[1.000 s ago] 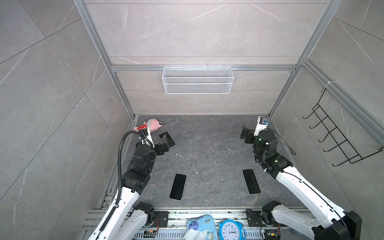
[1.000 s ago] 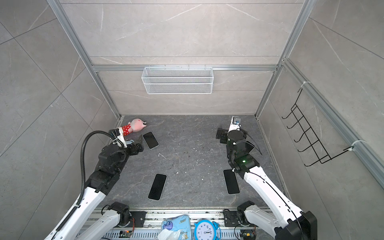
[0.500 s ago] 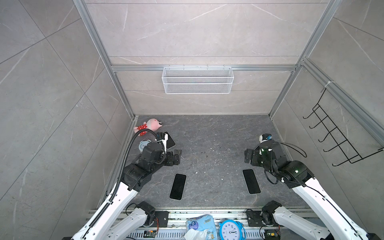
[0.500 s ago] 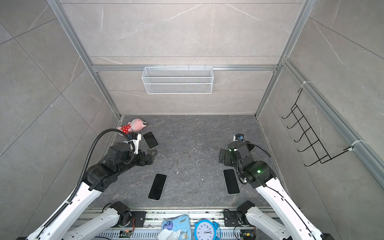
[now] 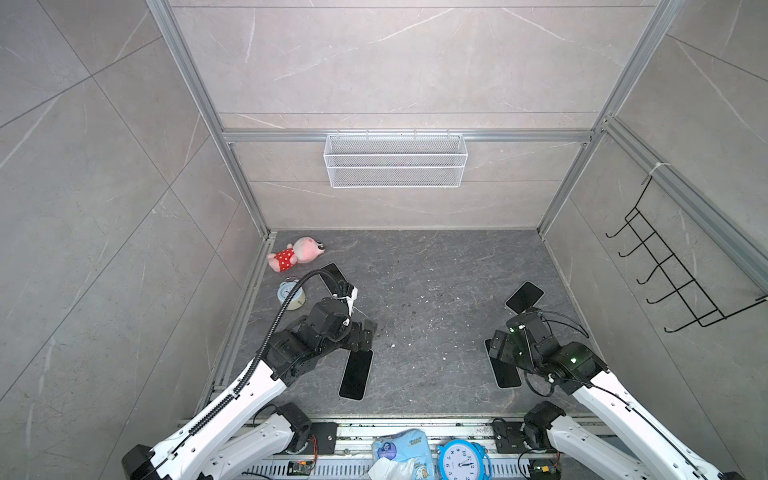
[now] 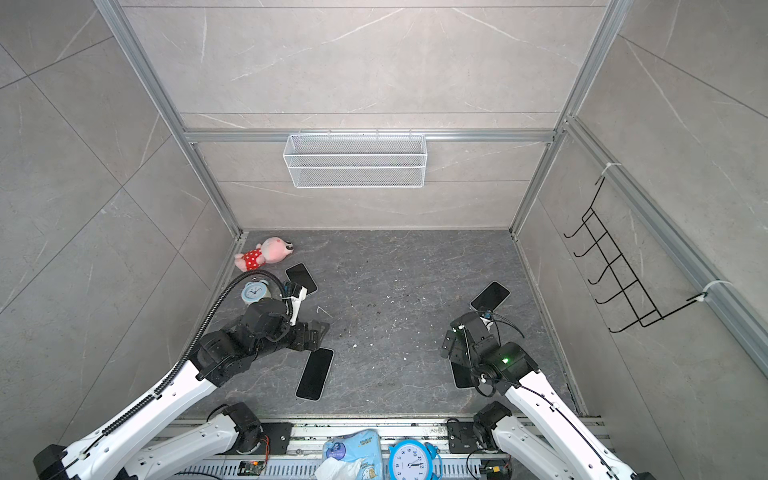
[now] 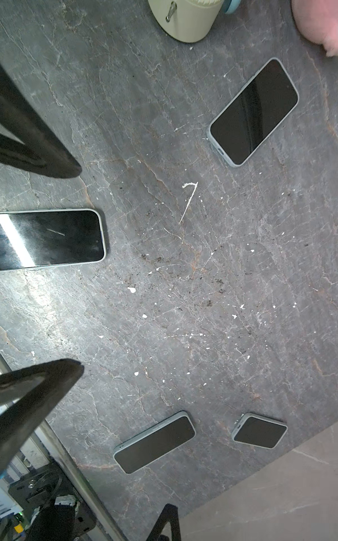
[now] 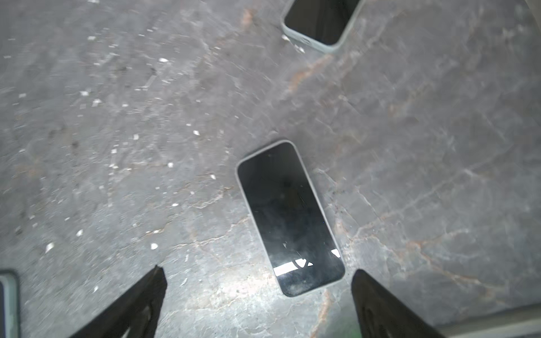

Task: Take the phone out of the phone case
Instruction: 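Raise both arms and move the right gripper over the nearby cased phone, then lower the right gripper onto the cased phone's far end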

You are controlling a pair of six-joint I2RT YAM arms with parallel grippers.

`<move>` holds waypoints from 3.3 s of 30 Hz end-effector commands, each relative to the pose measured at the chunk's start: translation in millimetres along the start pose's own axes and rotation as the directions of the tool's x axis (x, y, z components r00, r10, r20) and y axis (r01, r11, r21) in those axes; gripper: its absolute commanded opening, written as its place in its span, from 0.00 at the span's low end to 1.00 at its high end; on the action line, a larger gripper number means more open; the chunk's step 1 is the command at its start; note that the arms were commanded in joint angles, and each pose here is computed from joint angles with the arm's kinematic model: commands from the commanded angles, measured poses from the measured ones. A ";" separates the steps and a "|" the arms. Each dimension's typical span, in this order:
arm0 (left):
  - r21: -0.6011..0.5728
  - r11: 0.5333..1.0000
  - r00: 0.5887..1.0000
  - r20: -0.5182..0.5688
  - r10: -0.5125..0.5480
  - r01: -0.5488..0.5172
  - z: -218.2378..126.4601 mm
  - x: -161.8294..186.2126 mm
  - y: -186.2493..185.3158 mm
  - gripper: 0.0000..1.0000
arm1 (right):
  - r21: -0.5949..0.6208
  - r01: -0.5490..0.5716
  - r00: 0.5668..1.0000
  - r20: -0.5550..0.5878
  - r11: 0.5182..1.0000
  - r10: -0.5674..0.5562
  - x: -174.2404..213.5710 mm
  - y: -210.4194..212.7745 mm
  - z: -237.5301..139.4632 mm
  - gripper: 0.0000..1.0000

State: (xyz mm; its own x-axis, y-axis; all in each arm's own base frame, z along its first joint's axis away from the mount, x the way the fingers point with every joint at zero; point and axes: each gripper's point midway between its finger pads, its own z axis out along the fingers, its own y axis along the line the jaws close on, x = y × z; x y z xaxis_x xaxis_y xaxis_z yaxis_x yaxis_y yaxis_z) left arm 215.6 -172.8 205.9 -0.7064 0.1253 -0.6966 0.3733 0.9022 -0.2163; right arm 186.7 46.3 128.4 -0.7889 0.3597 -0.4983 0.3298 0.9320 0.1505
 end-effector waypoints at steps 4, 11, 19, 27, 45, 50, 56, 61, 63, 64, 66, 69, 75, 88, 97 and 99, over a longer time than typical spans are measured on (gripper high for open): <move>0.022 1.000 1.000 0.008 0.018 -0.018 8.8 0.0 -11.3 0.98 | 0.102 -0.147 0.986 0.099 0.984 0.137 -3.8 -27.1 5.9 1.00; 0.045 0.999 1.000 -0.001 0.018 -0.018 11.4 3.8 -16.3 0.98 | 0.138 -0.199 0.974 0.133 0.970 0.181 0.4 -40.3 11.0 1.00; 0.065 0.998 0.999 -0.032 0.011 -0.009 16.7 19.0 -19.4 0.99 | 0.148 -0.224 0.972 0.102 0.963 0.211 12.9 -42.4 27.4 1.00; 0.067 0.997 0.998 -0.054 0.046 -0.042 24.3 29.7 -26.2 0.98 | 0.147 -0.264 0.964 0.046 0.953 0.260 22.7 -40.9 44.9 1.00; 0.067 0.995 0.996 -0.055 0.075 -0.072 28.2 37.0 -26.2 0.99 | 0.089 -0.319 0.939 -0.104 0.944 0.327 55.2 -33.0 79.1 1.00; 0.070 0.995 0.996 -0.054 0.078 -0.074 28.7 37.0 -26.9 0.99 | 0.052 -0.325 0.934 -0.138 0.944 0.329 60.0 -25.2 82.0 1.00; 0.072 0.995 0.996 -0.054 0.076 -0.072 28.7 37.9 -26.8 0.99 | 0.014 -0.306 0.937 -0.170 0.952 0.304 62.4 -17.1 81.0 1.00; 0.076 0.995 0.996 -0.053 0.072 -0.068 28.0 37.6 -27.5 0.99 | 0.082 -0.289 0.949 -0.108 0.954 0.296 52.2 -32.0 72.1 1.00; 0.073 0.995 0.996 -0.049 0.072 -0.068 27.7 37.1 -26.8 0.99 | 0.111 -0.293 0.951 -0.067 0.950 0.301 45.7 -38.9 67.6 1.00; 0.069 0.995 0.996 -0.050 0.072 -0.068 28.1 37.5 -26.1 0.99 | 0.119 -0.297 0.951 -0.047 0.947 0.304 42.2 -41.1 66.7 1.00; 0.072 0.995 0.996 -0.049 0.069 -0.065 27.8 37.4 -26.5 0.99 | 0.136 -0.308 0.949 -0.016 0.942 0.313 37.6 -44.7 66.9 1.00; 0.073 0.995 0.996 -0.051 0.068 -0.064 28.0 38.0 -26.6 0.99 | 0.156 -0.314 0.949 0.009 0.937 0.316 33.3 -46.8 70.5 1.00; 0.068 0.996 0.997 -0.047 0.068 -0.064 27.4 37.9 -25.2 0.99 | 0.139 -0.299 0.952 -0.027 0.944 0.306 37.3 -38.5 81.2 1.00; 0.065 0.996 0.997 -0.041 0.062 -0.059 26.1 38.3 -23.9 0.99 | 0.048 -0.284 0.949 -0.126 0.958 0.287 52.3 -19.6 89.0 1.00; 0.062 0.997 0.997 -0.041 0.058 -0.055 26.8 38.2 -23.5 0.99 | 0.017 -0.258 0.951 -0.170 0.966 0.257 55.8 -11.5 87.5 1.00; 0.061 0.997 0.998 -0.039 0.056 -0.053 27.0 37.8 -23.4 0.99 | 0.007 -0.250 0.950 -0.189 0.968 0.247 58.9 -8.8 87.3 1.00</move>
State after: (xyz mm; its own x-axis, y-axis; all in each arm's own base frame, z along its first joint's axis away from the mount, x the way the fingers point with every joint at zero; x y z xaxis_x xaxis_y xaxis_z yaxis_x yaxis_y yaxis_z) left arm 192.6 -199.8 159.1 -0.7224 0.2230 -0.6546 0.4586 0.8630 -0.2121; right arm 185.5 47.6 25.8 -0.7343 0.6056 -0.3066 0.5504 0.7956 0.2533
